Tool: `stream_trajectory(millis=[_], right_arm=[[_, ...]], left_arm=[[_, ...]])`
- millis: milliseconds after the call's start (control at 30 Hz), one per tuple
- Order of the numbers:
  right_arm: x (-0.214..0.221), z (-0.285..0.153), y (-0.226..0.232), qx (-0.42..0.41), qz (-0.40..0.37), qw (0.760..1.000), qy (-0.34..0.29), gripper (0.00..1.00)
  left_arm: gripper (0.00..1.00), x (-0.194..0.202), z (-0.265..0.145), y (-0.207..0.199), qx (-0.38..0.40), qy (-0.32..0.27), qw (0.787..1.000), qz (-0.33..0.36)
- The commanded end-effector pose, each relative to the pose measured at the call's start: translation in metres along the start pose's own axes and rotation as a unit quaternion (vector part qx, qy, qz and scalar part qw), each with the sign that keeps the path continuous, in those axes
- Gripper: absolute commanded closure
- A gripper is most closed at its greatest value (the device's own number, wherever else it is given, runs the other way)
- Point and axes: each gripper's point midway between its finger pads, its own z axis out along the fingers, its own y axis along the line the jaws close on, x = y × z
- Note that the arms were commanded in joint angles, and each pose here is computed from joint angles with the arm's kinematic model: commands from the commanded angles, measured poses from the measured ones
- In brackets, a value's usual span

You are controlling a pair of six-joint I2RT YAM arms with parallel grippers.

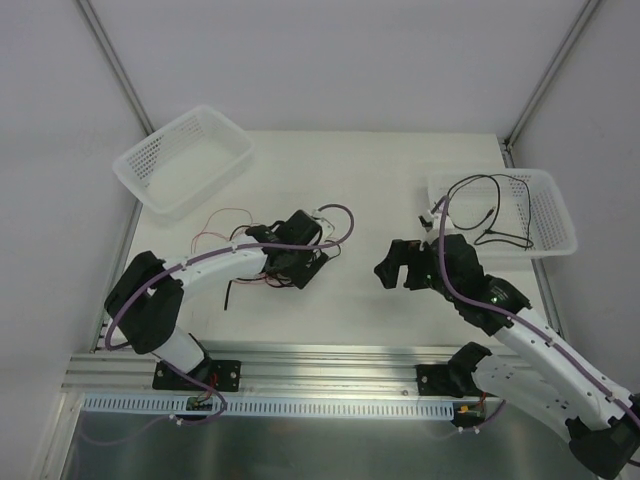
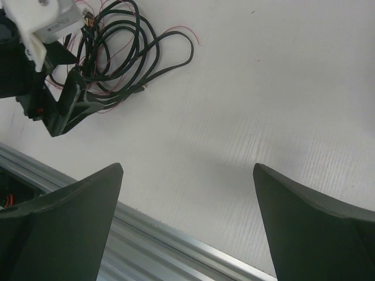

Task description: Untangle the cables

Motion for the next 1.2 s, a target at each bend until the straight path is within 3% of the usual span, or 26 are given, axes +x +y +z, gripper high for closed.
stream_trajectory(millis=[0, 33, 100, 167, 200, 267, 467, 600, 733, 1033, 1167], right_arm=[[-0.001, -0.010, 0.000, -0.011, 0.008, 1.000, -0.025, 0.02], [0.005, -0.010, -0.003, -0.011, 0.010, 1.000, -0.022, 0.02], [0.007, -0.018, -0.007, -0.014, 0.013, 0.999, -0.036, 0.02], [0.012, -0.020, -0.015, -0.003, 0.011, 0.999, -0.042, 0.02], [0.011, -0.025, -0.018, 0.000, 0.008, 0.999, -0.052, 0.02], [0.012, -0.026, -0.026, 0.014, 0.007, 0.998, -0.061, 0.02], [0.013, -0.033, -0.027, 0.005, 0.018, 0.997, -0.078, 0.02], [0.022, -0.026, -0.017, -0.030, 0.029, 0.997, -0.069, 0.02], [0.025, -0.016, -0.002, -0.065, 0.046, 0.995, -0.059, 0.04], [0.020, 0.000, 0.025, -0.118, 0.061, 0.990, -0.049, 0.07], [0.018, -0.004, 0.035, -0.139, 0.051, 0.987, -0.056, 0.09]], left_arm=[[0.18, -0.027, 0.003, 0.003, -0.028, -0.029, 0.998, 0.052], [0.21, -0.029, 0.004, 0.002, -0.027, -0.029, 0.998, 0.053], [0.44, -0.029, 0.008, 0.000, -0.025, -0.025, 0.998, 0.057], [0.60, -0.031, 0.010, -0.005, -0.021, -0.025, 0.998, 0.057], [0.83, -0.032, 0.010, -0.008, -0.021, -0.024, 0.998, 0.058], [1.00, -0.040, 0.005, -0.015, -0.016, -0.038, 0.998, 0.055], [1.00, -0.090, -0.052, -0.030, 0.005, -0.122, 0.992, 0.016], [1.00, -0.132, -0.123, -0.035, 0.057, -0.217, 0.973, -0.054], [1.00, -0.155, -0.170, -0.035, 0.090, -0.271, 0.954, -0.095], [1.00, -0.149, -0.179, -0.031, 0.094, -0.273, 0.939, -0.188], [1.00, -0.144, -0.141, -0.035, 0.073, -0.230, 0.941, -0.237]])
